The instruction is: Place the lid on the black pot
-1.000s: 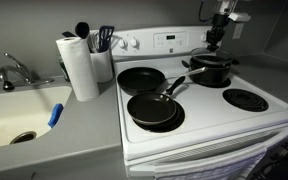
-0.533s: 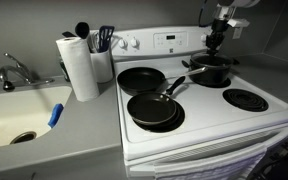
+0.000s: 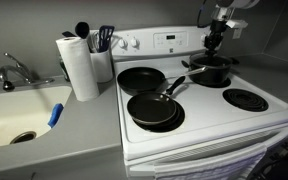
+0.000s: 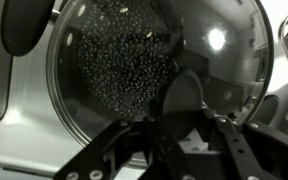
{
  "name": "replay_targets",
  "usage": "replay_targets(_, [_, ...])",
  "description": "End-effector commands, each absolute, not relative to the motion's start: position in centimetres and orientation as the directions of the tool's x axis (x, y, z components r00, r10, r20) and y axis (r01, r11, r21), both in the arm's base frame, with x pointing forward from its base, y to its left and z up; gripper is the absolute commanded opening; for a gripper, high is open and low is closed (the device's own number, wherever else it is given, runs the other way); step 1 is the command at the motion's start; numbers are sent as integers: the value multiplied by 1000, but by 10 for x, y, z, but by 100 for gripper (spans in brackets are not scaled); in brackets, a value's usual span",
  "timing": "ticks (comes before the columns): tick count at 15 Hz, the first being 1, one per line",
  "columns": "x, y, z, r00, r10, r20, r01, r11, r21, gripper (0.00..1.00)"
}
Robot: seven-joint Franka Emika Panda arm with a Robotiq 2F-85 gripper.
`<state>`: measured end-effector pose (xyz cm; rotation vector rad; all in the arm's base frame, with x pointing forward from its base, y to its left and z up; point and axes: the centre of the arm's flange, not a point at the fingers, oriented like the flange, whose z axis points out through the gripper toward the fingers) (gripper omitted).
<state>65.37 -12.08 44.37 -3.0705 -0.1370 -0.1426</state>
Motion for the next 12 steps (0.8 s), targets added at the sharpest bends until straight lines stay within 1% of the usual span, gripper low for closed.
replay_targets(1, [656, -115, 444, 993, 95, 76, 102, -990, -95, 13])
replay_targets(12, [655, -119, 434, 995, 79, 62, 85, -992, -97, 13])
